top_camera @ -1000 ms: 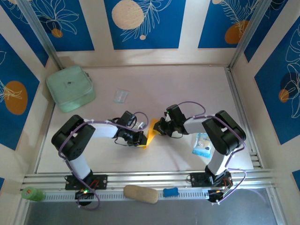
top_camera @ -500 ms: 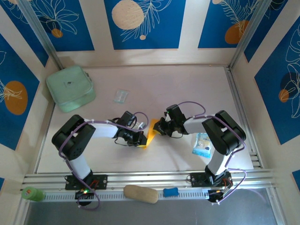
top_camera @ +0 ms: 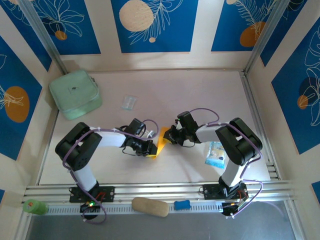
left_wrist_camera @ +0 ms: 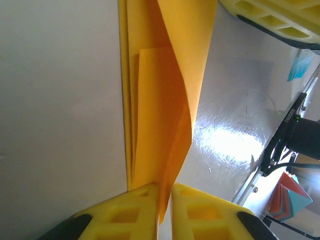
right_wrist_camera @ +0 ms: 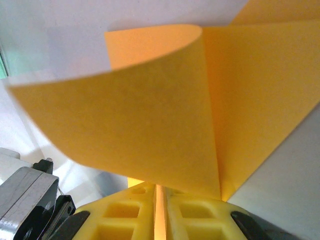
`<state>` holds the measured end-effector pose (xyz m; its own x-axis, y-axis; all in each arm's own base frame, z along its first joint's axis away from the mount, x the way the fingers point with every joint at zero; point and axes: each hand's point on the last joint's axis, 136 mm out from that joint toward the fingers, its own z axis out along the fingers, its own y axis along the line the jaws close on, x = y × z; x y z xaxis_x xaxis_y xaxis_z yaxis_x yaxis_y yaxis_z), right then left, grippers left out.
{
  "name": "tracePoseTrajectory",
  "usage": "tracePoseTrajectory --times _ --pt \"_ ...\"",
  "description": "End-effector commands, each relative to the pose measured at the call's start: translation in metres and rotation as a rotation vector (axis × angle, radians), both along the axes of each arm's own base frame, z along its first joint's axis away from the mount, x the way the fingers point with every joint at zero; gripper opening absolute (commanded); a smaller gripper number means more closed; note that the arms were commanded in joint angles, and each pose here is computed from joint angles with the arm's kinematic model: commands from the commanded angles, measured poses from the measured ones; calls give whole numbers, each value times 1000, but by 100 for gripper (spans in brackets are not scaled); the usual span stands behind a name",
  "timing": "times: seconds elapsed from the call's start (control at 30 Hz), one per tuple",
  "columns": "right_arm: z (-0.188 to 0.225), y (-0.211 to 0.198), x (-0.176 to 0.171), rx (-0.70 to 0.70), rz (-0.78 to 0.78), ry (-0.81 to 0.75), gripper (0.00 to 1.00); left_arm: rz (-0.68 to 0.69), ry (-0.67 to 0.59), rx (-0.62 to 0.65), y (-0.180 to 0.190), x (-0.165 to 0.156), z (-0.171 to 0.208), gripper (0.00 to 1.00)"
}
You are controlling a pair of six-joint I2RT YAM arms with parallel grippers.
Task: Fold a paper plane with a square sheet of paper (pick it up from the middle)
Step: Fold the wing for the fifth time at the center of the table.
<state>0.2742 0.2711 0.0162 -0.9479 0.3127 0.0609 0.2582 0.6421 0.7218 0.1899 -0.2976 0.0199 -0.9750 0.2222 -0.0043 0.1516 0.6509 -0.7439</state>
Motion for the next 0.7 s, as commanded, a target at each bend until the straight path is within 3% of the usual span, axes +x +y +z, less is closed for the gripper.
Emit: tracePoseTrajectory --times 0.0,0.67 --pt "-33 -18 -26 -111 -13 137 14 -8 6 40 7 -7 -4 15" --pt "-29 -17 -24 -106 -10 129 14 7 -157 24 9 9 21 31"
